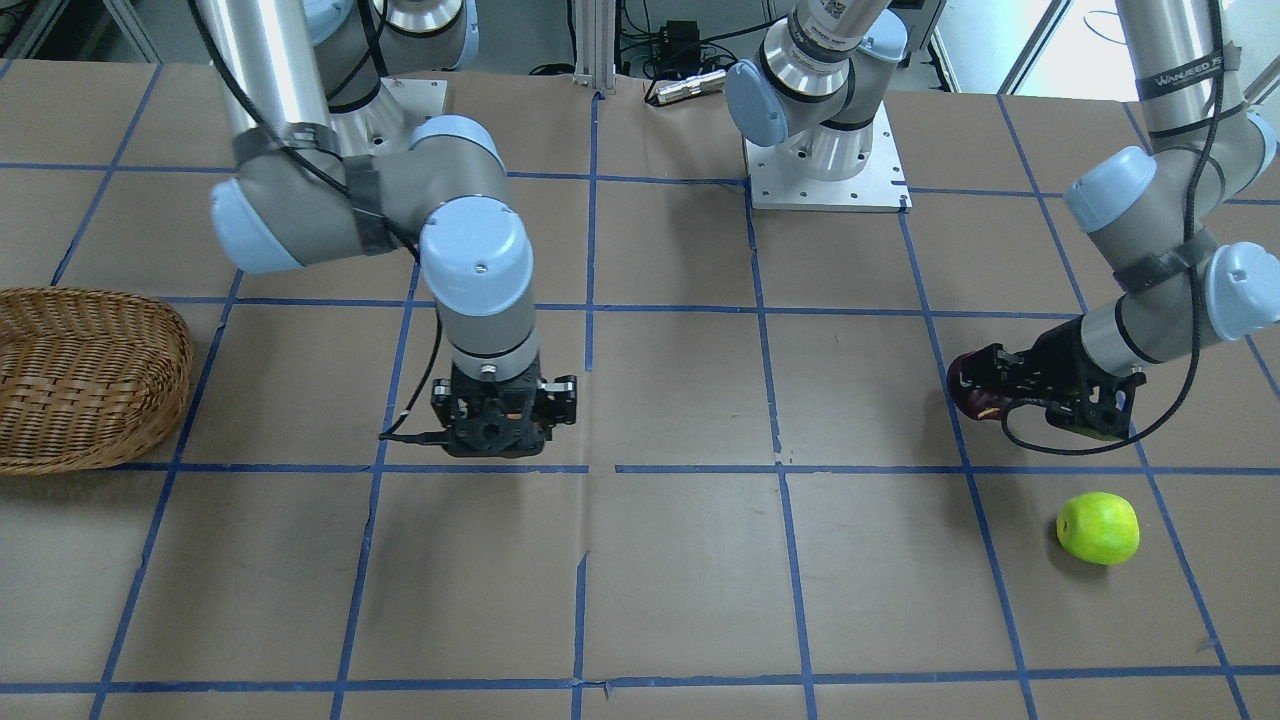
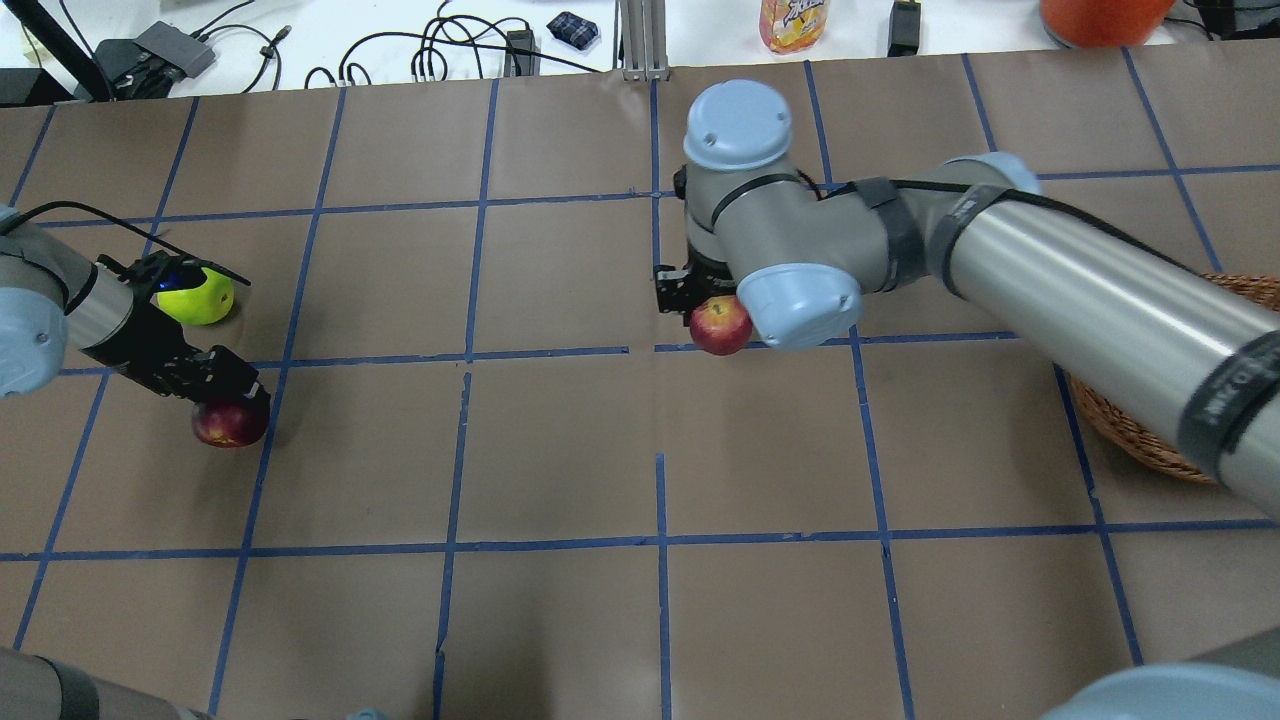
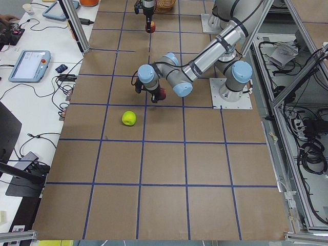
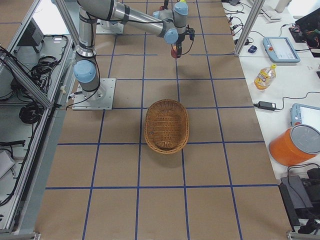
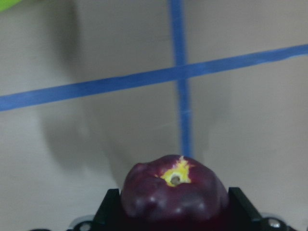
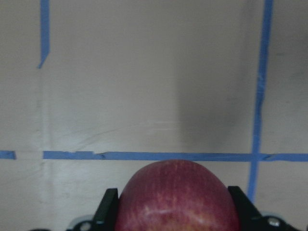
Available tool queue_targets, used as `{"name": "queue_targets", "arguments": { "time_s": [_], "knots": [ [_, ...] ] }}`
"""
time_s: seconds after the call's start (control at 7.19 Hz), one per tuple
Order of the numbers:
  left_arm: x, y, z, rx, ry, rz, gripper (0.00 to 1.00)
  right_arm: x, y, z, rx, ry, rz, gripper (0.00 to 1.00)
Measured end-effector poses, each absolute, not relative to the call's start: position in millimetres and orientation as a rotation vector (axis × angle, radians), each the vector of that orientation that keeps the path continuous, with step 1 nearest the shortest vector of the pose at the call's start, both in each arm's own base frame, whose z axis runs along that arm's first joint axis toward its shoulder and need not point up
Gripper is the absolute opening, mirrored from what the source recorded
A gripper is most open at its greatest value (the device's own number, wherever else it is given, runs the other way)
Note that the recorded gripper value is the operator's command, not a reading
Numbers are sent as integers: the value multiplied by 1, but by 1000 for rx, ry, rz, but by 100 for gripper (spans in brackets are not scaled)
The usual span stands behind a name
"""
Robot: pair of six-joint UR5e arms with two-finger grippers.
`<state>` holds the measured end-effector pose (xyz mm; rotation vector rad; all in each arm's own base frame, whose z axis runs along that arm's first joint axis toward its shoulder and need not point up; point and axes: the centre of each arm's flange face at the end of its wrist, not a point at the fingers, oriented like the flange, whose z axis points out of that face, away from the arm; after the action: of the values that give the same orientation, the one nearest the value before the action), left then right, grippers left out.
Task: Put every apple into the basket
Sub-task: 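Carry red apple to basket with right while left sets dark apple centrally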
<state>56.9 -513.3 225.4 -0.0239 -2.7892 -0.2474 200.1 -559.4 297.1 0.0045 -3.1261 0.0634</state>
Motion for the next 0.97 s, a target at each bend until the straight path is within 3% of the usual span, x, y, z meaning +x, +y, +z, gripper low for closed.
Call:
{"name": "queue_targets", "arguments": {
  "time_s": [0.28,0.7,0.83,0.97],
  "knots": [
    [-97,-519,233,31,-2833,-248,0,59,-562,319,-94,-3109,58,11],
    [-247,-524,202,93,-2810,14,0,-129,-522,319,124,-3119,68,11],
    [-275,-530,196,185,-2755,51,99,-190,-507,309,171,-3117,123,12],
    [-296,-534,192,232,-2725,62,100,-243,-492,292,209,-3087,194,23]
  ]
}}
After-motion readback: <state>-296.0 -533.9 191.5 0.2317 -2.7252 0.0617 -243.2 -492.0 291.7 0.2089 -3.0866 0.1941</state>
